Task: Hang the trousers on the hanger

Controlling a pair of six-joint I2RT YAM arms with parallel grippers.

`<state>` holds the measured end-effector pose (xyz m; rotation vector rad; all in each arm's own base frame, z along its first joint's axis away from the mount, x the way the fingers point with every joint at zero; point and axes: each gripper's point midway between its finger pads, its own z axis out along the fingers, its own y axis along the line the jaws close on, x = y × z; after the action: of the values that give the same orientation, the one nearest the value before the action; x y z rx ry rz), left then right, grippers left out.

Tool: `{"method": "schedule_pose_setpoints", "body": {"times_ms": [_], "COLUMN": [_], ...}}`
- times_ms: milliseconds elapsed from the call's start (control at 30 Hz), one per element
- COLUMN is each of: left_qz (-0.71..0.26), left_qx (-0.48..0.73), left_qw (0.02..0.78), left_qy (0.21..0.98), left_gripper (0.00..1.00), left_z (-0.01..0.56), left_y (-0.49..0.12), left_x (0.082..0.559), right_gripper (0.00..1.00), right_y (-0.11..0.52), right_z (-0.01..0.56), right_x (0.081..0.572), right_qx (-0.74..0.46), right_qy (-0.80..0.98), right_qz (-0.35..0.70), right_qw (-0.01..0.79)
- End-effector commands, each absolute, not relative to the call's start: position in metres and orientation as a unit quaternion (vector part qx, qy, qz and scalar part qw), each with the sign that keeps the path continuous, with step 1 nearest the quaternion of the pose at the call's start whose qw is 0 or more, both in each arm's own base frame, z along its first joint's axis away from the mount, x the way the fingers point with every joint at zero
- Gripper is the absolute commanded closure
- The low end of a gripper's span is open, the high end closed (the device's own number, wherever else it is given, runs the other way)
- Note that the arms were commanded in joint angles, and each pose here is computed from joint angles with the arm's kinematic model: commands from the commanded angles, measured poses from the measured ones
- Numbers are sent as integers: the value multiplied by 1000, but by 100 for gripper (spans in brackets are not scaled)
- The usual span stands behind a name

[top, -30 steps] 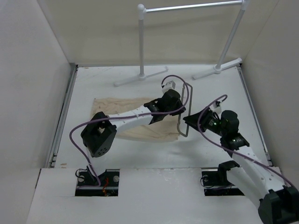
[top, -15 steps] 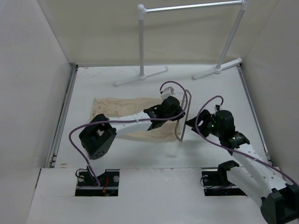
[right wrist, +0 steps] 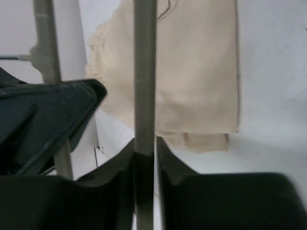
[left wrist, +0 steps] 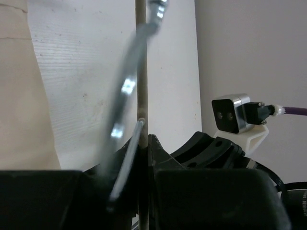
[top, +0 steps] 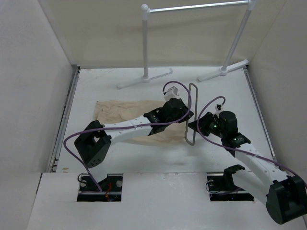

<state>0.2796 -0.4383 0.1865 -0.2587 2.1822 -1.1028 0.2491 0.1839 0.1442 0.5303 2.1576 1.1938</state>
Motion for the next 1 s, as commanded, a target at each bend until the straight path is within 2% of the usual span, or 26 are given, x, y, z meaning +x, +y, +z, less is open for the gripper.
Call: {"method": "schedule_pose_setpoints", "body": {"times_ms": [0, 67, 167, 233, 300, 467, 700, 867, 967], "left_qz": [-462, -454, -433, -421, -411, -369, -334, -331, -332], "left_qx": [-105, -100, -90, -87, -82, -67, -40, -34, -28], "left_qw": [339, 335, 328, 328, 329, 315, 301, 296, 288], "left_qy": [812, 819, 835, 841, 846, 871, 892, 896, 898], "left_gripper": [94, 85, 61, 53, 50, 51, 68, 73, 80], "left_z": [220, 216, 208, 205, 203, 190, 176, 173, 166], "left_y": [-438, -435, -428, -421, -413, -395, -393, -393, -396], "left_x": [271, 269, 263, 260, 255, 236, 217, 214, 211], "right_gripper": [83, 87, 91, 92, 92, 92, 92, 92, 91], "right_y": [190, 186, 181, 177, 173, 168, 170, 172, 172], "right_z": [173, 178, 182, 182, 179, 176, 172, 165, 162], "right_x": [261, 266, 270, 274, 278, 290, 296, 295, 296], "right_qx": [175, 182, 188, 191, 195, 198, 193, 189, 188], "right_qy": [781, 777, 777, 780, 785, 791, 797, 803, 806], "right_qz": [490, 487, 476, 461, 444, 421, 412, 411, 408], "right_qw": [345, 356, 367, 377, 387, 397, 397, 388, 385]}}
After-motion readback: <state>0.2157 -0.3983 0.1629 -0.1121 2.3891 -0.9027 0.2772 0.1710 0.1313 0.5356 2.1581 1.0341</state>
